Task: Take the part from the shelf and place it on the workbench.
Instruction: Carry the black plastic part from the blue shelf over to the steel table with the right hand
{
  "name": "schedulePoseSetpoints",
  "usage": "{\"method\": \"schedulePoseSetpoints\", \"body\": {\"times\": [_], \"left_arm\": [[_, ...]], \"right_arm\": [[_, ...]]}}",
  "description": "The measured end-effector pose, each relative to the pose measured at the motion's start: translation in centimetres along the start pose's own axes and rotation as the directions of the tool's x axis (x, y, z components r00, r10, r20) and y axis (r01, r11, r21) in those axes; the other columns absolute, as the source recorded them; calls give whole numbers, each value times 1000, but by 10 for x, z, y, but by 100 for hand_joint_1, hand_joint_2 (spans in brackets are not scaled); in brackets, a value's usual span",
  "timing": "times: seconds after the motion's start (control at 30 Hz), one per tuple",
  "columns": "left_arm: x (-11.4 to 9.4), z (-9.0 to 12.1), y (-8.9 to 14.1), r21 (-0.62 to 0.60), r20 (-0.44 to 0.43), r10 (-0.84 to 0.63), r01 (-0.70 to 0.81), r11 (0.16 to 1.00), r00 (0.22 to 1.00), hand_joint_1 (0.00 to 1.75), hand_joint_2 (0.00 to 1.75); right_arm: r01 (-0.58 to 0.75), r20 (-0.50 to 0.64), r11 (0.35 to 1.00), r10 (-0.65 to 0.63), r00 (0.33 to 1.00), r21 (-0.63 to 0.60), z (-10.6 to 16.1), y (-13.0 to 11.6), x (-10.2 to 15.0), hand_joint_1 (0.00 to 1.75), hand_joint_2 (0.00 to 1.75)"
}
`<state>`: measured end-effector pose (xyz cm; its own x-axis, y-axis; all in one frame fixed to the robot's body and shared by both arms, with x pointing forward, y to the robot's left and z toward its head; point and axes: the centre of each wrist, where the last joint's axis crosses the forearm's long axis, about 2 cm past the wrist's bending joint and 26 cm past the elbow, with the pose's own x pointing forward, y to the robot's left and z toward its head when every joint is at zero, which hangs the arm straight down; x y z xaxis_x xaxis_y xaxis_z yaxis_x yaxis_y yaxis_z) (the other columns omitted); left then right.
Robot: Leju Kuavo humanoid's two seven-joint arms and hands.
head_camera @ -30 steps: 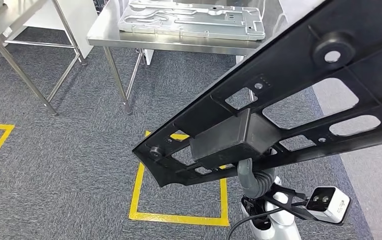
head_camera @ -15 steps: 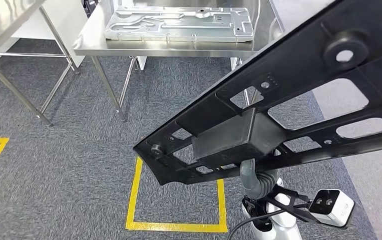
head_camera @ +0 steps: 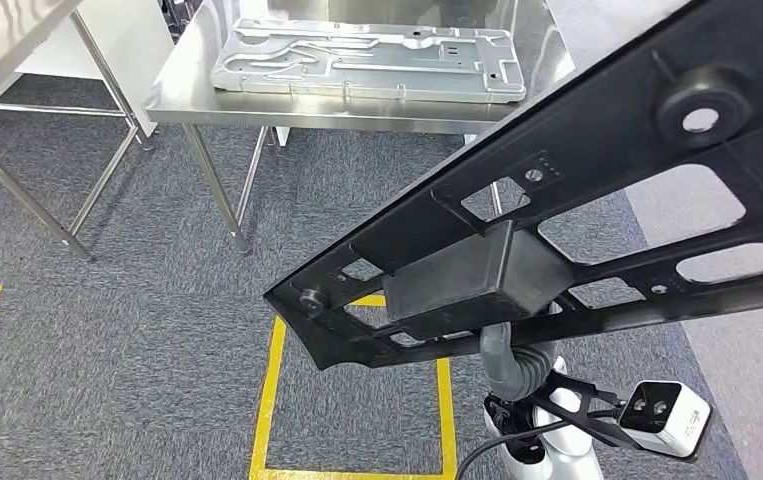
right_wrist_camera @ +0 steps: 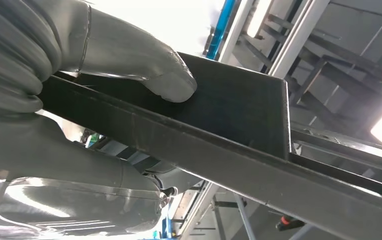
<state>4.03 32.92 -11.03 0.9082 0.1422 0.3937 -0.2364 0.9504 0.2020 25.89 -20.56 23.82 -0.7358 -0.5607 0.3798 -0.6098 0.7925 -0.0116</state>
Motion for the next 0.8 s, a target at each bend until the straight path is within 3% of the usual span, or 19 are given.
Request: {"method": "schedulePoseSetpoints", "body": {"times": [0.8], "left_arm": [[1, -1, 1, -2, 12, 1, -1, 1000, 1000, 0, 175]], "right_arm": [[1, 3, 1000, -1, 1000, 5, -1, -1, 0, 175, 175]]}}
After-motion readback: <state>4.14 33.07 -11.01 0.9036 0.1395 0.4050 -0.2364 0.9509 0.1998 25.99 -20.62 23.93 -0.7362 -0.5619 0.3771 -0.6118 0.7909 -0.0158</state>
